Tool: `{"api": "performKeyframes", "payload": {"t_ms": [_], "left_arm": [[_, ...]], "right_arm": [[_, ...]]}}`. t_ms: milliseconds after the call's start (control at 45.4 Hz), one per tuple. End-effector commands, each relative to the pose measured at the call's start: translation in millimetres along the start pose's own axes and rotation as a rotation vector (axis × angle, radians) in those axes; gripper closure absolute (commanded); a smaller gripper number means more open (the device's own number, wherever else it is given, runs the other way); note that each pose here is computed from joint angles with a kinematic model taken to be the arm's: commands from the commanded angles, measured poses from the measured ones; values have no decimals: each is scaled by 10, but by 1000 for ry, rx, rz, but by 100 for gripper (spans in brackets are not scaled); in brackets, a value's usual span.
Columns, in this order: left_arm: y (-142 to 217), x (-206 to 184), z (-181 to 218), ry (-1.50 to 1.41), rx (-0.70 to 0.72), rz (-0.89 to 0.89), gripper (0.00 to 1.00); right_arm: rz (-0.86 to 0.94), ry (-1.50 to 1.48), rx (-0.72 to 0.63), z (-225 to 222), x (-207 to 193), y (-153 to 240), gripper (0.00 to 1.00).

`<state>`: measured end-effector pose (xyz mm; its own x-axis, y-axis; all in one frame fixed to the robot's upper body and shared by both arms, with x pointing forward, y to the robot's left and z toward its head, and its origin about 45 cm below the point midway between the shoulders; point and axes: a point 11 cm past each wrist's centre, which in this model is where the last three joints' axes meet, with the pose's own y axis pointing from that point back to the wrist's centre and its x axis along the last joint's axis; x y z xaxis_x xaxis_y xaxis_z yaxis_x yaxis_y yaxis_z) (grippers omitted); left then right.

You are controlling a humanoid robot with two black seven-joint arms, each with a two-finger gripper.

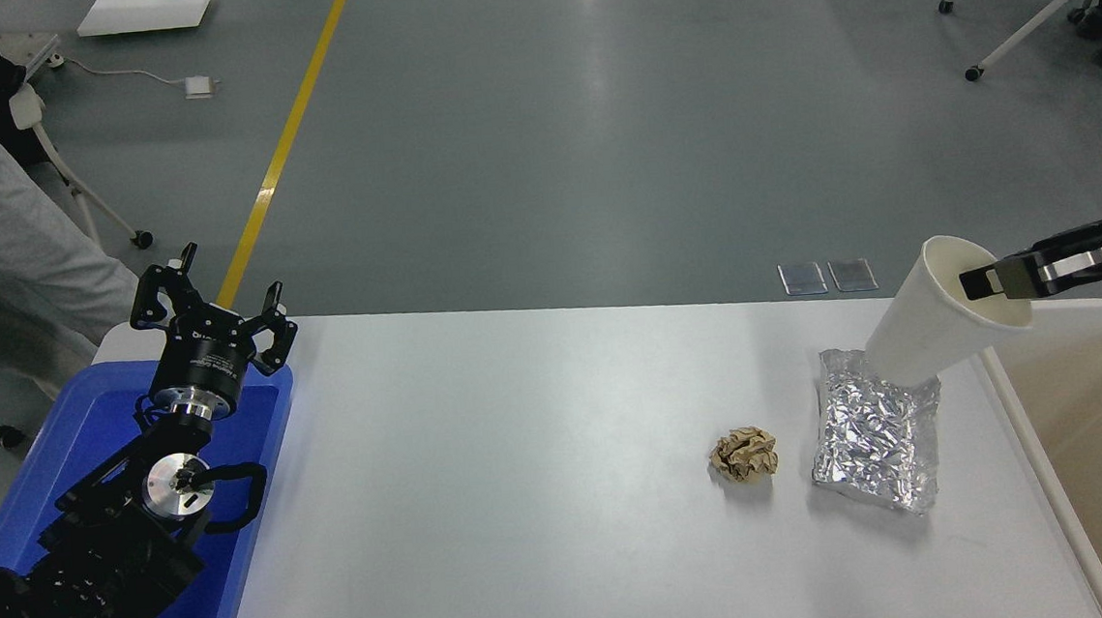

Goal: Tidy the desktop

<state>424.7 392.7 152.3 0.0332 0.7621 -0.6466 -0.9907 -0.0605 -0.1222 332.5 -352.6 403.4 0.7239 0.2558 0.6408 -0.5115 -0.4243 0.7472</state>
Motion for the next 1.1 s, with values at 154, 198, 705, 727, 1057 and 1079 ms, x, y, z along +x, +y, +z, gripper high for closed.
{"api": "performKeyframes", "payload": {"t_ms": [154, 198, 705, 727, 1057, 1079], "left_arm": [[0, 0, 0, 0, 0, 1, 0], [0, 0, 0, 0, 0, 1, 0], [2, 5, 2, -1, 0, 2, 0], [0, 0, 0, 0, 0, 1, 0], [0, 2, 0, -1, 0, 2, 0], [0, 2, 0, -1, 0, 2, 0]], "right_arm": [[95, -198, -62, 415, -178, 349, 100], [108, -223, -81, 514, -226, 355, 100], [367, -766, -242, 1723, -856, 460, 100], [381, -786, -257, 1781, -891, 473, 100], [547, -1102, -395, 2413, -1486, 511, 100], [556, -1124, -398, 2435, -1531, 495, 100]]}}
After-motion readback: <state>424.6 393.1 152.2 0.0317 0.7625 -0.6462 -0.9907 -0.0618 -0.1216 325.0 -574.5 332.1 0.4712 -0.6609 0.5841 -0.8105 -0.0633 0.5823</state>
